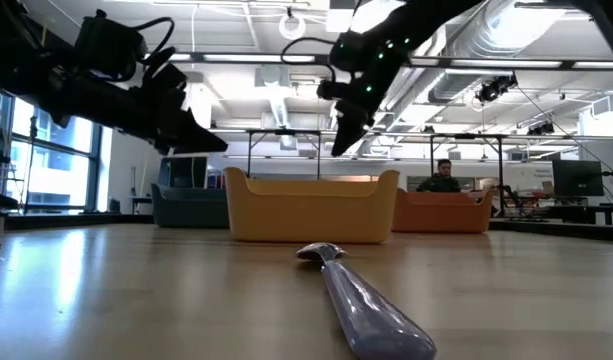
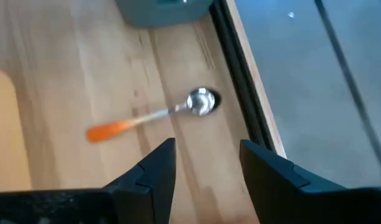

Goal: Sort silverware by color (type)
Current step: Put the orange spoon into the yellow bin

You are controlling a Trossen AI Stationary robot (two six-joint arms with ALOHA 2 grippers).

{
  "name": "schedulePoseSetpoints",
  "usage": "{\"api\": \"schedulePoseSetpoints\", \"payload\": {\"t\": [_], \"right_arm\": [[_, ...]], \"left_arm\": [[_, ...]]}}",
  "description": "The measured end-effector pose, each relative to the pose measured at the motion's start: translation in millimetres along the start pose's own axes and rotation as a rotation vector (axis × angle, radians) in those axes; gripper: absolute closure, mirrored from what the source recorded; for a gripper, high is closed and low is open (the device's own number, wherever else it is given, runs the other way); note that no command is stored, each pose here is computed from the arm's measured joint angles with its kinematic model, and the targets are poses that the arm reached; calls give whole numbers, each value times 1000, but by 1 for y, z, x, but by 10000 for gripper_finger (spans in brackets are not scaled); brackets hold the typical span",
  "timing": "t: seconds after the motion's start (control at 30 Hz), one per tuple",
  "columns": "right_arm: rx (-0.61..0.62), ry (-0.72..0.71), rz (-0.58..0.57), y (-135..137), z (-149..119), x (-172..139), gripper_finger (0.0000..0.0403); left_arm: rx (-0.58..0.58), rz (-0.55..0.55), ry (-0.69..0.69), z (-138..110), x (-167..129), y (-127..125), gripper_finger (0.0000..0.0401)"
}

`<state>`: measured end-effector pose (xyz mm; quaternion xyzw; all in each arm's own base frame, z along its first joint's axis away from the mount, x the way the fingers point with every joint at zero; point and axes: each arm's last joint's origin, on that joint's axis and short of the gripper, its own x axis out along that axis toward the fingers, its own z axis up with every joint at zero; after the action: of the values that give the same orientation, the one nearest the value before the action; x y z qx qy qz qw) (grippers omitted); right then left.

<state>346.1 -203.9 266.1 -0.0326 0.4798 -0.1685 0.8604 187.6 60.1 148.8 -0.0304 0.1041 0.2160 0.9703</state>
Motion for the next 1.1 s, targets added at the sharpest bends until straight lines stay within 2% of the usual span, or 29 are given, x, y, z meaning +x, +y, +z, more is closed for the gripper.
{"api": "schedulePoseSetpoints", "payload": {"t": [0.13,0.33,0.43,0.6,0.73,0.83,1.1], "right_arm": [[71,-16,35,-28,7,19,240],[396,87,82,-45,13,47,240],[528,145,108,-40,18,59,240],[643,231,127,-20,18,85,240],[733,240,58,-10,21,92,240],[782,246,4,-5,21,96,240],[857,252,-1,12,19,123,240]], "left_arm": [[17,4,-8,3,2,1,385],[-5,29,-31,11,6,6,385],[-11,47,-41,14,7,9,385],[-28,67,-44,15,8,13,385],[-42,74,-45,15,8,15,385],[-34,87,-45,15,8,15,385],[-35,95,-44,15,8,15,385]]}}
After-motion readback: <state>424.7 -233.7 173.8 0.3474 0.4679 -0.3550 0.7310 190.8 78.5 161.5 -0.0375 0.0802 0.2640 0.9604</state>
